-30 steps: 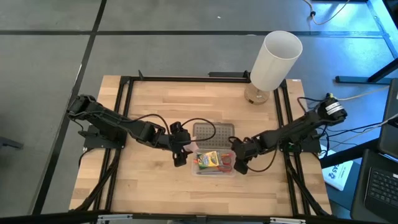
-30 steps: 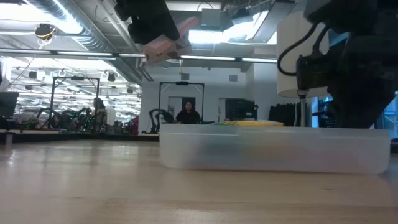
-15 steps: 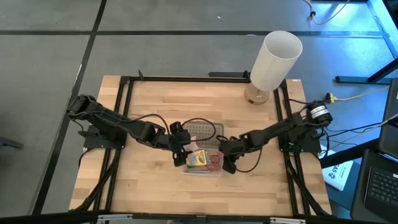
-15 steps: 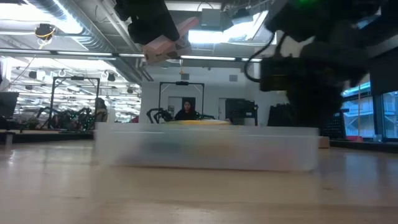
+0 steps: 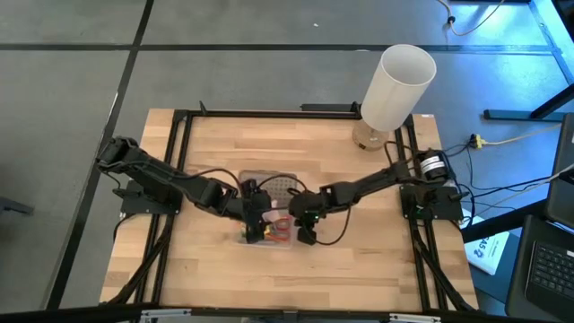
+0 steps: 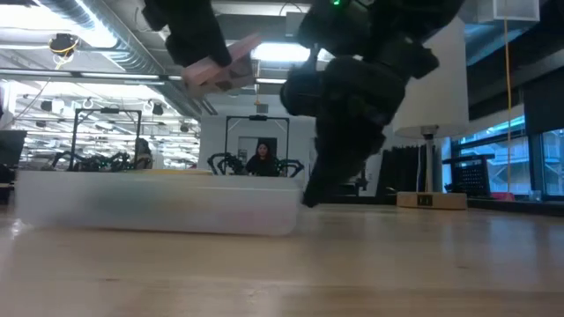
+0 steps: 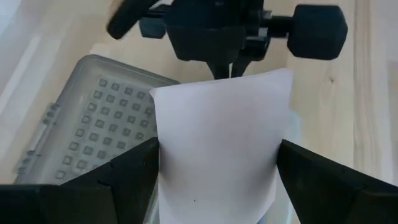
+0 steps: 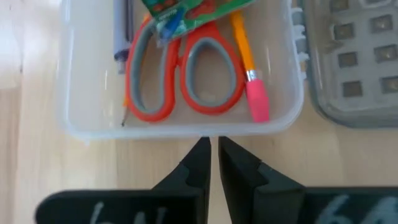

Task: Pack school essentials
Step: Put the pink sticky note into the supply box, then close the lid of the supply box

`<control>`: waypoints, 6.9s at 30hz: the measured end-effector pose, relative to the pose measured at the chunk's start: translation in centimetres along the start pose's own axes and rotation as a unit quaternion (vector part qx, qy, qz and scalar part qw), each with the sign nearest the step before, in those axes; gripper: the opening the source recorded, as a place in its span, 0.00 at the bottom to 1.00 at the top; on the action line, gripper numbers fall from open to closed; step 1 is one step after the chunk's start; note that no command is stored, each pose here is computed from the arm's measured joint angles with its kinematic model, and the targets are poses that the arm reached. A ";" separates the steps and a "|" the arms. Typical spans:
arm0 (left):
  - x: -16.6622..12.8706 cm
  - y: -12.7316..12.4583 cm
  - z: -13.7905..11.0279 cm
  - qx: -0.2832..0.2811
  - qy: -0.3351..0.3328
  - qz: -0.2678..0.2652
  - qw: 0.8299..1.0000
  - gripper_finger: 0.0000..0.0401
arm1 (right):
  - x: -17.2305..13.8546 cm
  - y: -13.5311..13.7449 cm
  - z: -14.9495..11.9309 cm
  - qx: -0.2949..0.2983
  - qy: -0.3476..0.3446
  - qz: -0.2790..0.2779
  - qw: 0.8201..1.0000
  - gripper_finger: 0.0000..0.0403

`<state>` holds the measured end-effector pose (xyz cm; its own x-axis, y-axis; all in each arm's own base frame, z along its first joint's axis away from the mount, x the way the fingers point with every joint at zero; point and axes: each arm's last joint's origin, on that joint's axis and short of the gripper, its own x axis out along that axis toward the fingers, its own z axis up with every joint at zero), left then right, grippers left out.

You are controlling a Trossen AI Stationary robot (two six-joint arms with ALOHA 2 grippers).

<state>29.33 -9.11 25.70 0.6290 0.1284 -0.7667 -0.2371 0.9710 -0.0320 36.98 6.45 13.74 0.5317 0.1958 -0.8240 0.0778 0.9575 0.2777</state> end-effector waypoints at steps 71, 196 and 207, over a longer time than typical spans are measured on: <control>8.9 -2.7 -2.9 0.175 0.073 -0.001 0.982 0.99 | -8.8 5.5 1.2 -0.074 -0.055 -0.030 0.995 0.09; 4.3 18.9 -9.7 -0.088 0.206 -0.001 0.975 0.00 | -2.1 -16.2 3.0 0.079 -0.003 0.008 0.997 0.09; 4.3 18.9 -9.7 -0.089 0.206 -0.006 0.975 0.00 | -0.5 -16.7 2.9 0.074 -0.016 0.033 0.997 0.09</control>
<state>20.35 7.83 15.57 0.2911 -0.0098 -0.9566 -0.3802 0.9164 -0.1251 37.88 -10.22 10.96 0.5669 0.2476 -0.7857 0.1640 0.9007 0.4022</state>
